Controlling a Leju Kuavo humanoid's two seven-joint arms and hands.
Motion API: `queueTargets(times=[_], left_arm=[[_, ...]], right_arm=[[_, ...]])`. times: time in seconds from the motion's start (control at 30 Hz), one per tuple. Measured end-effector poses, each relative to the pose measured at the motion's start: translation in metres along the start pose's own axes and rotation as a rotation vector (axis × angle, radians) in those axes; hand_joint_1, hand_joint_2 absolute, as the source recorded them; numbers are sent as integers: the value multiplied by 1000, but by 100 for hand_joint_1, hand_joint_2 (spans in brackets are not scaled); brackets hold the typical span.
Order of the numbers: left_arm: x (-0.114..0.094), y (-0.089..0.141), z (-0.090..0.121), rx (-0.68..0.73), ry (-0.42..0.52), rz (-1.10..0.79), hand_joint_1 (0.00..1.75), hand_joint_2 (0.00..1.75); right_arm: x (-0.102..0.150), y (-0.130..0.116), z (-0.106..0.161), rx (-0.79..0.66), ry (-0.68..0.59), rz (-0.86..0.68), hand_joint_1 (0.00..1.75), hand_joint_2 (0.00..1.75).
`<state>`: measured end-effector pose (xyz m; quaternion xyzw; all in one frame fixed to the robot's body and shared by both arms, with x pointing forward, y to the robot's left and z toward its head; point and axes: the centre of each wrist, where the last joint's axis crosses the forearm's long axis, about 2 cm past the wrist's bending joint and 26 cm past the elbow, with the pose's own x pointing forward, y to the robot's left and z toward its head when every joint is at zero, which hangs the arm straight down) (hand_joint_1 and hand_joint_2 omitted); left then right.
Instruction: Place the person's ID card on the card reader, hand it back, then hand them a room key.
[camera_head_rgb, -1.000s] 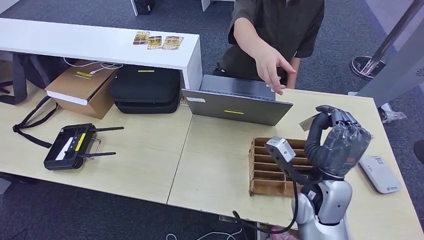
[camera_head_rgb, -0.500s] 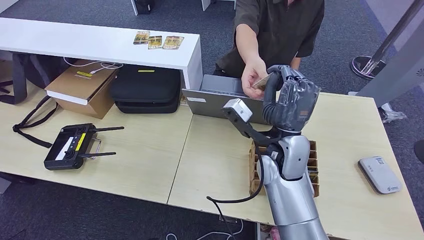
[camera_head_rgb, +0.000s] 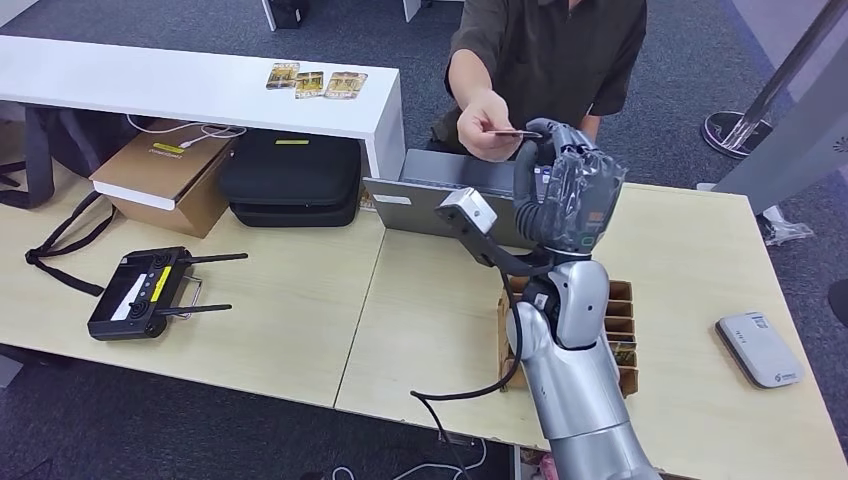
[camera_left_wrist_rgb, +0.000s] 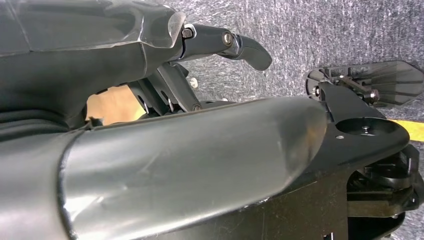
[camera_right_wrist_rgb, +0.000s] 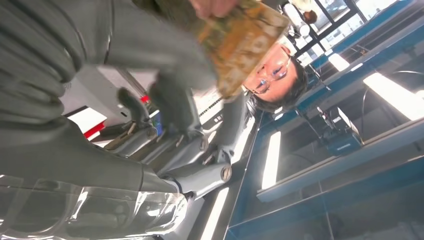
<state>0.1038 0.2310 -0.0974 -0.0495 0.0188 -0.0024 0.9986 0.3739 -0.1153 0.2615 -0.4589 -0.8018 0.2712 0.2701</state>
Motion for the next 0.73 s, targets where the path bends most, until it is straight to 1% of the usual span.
queueTargets(times=[0.27,0.47,0.73], left_arm=[[3,0,1,2,1,-7,0,0],[3,0,1,3,2,-7,0,0],[3,0,1,4,2,-7,0,0]], right_arm=[[-1,4,2,37,5,-3,0,0],[-1,3,4,39,24,-16,0,0],[-10,-7,26,5,85,9,0,0]])
